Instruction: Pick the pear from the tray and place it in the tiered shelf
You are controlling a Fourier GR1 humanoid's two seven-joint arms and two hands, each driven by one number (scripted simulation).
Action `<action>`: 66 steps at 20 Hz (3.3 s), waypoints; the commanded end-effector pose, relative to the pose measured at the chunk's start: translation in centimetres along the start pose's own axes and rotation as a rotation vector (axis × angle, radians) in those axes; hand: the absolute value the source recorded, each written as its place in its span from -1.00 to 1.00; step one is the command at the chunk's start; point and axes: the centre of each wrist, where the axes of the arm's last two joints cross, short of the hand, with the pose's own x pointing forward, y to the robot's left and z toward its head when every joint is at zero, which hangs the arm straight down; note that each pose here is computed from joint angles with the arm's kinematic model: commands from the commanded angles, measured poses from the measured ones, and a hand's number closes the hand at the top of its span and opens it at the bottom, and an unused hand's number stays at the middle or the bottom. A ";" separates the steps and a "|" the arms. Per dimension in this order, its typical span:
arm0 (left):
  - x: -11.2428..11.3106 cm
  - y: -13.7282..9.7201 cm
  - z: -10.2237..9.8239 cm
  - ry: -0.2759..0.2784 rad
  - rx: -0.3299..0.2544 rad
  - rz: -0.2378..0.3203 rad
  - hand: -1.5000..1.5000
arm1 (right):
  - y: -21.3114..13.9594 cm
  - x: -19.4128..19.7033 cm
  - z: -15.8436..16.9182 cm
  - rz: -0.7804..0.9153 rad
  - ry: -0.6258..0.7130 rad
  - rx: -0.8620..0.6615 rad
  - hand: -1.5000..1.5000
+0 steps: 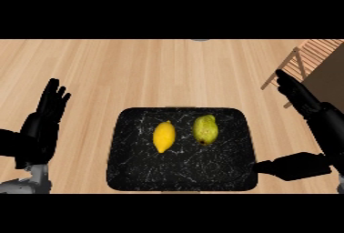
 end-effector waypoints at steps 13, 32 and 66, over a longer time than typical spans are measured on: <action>1.2 -0.2 -1.7 -0.013 0.011 0.004 0.00 | 7.4 3.5 -4.3 0.377 0.372 0.055 -1.00; -0.1 0.6 0.8 0.007 -0.013 0.004 0.00 | 10.9 -4.7 -4.9 0.313 0.396 0.041 -1.00; -0.4 -0.1 0.2 -0.005 0.012 -0.001 0.00 | 6.2 -11.0 -5.6 0.708 0.093 0.252 1.00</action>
